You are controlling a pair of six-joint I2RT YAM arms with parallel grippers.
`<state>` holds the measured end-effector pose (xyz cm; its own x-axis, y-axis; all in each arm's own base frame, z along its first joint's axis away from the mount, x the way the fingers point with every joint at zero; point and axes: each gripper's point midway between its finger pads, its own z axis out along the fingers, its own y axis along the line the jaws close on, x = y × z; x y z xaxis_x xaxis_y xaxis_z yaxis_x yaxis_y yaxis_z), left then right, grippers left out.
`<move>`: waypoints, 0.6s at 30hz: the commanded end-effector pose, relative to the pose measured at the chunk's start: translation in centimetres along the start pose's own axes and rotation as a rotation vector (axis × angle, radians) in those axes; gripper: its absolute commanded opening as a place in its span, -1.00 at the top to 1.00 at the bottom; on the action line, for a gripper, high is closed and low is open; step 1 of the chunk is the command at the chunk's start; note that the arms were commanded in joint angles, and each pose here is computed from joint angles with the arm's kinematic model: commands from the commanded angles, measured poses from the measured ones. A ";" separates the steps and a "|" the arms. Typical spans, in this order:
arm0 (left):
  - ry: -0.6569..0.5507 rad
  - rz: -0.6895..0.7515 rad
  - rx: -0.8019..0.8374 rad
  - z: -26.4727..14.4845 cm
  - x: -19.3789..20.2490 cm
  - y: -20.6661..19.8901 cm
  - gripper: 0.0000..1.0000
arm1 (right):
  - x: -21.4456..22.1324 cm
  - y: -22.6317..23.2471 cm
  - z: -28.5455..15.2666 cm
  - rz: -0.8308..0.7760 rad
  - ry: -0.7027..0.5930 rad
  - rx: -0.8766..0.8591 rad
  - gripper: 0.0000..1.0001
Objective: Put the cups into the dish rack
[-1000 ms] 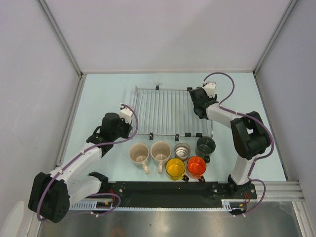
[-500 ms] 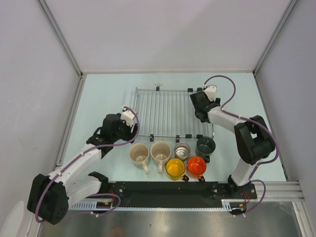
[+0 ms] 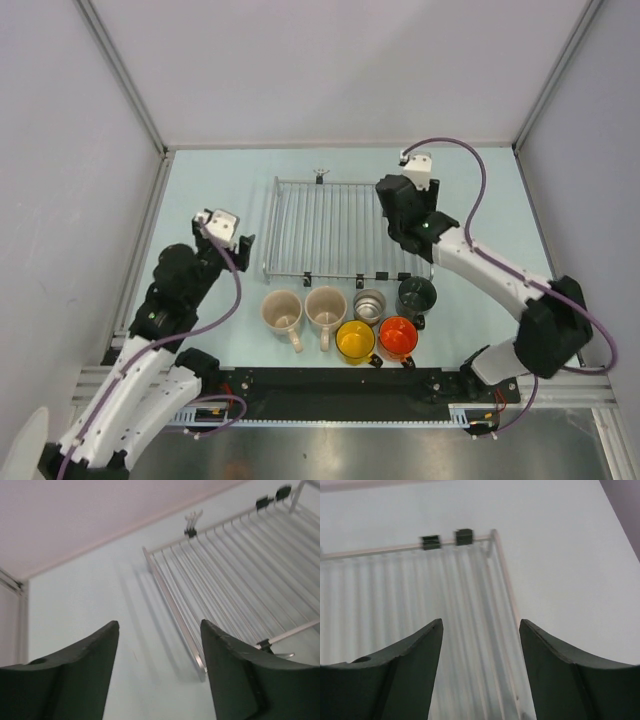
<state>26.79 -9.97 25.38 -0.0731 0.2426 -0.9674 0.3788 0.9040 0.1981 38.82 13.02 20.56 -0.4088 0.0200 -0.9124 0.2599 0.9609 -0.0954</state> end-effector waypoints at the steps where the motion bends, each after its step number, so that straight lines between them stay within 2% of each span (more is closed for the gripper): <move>1: -0.197 0.097 -0.040 -4.0 -4.7 1.4 -0.36 | -3.5 2.7 -9.1 -0.008 -0.141 -0.171 -0.37; 4: -0.249 0.133 -0.062 -4.9 -3.8 1.5 -0.46 | -2.6 5.6 -15.6 -0.048 -0.174 -0.353 -0.36; 6: -0.196 0.121 -0.089 -4.5 -2.6 1.9 -0.49 | -1.5 7.4 -19.9 -0.072 -0.185 -0.474 -0.32; 7: -0.121 0.126 -0.074 -3.8 -1.2 1.7 -0.56 | -0.9 8.2 -21.4 -0.074 -0.164 -0.535 -0.31; 8: -0.075 0.121 -0.059 -3.4 -0.4 1.4 -0.99 | 0.1 9.5 -23.1 -0.091 -0.125 -0.629 -0.30; 9: -0.051 0.122 -0.039 -3.2 -0.3 1.2 -0.99 | 1.4 10.9 -25.6 -0.117 -0.104 -0.721 -0.31; 10: 0.027 0.127 -0.012 -2.6 1.2 0.7 -0.99 | 2.3 12.1 -27.0 -0.145 -0.089 -0.772 -0.30; 12: 0.055 0.098 0.002 -2.5 1.6 0.4 -0.99 | 4.3 13.9 -29.7 -0.204 -0.053 -0.865 -0.29; 16: 0.037 0.054 -0.017 -3.0 1.4 0.5 -0.99 | 8.6 17.2 -34.5 -0.344 0.003 -0.996 -0.30; 18: 0.015 0.038 -0.058 -3.5 0.9 1.2 -0.99 | 10.5 18.6 -35.2 -0.405 0.012 -1.000 -0.32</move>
<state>24.50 -8.27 22.43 -0.1291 0.3576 -0.9249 0.3945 0.8742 0.2829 11.68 38.24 24.44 -0.3091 -0.2770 -0.9098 -0.6542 0.7563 -0.0080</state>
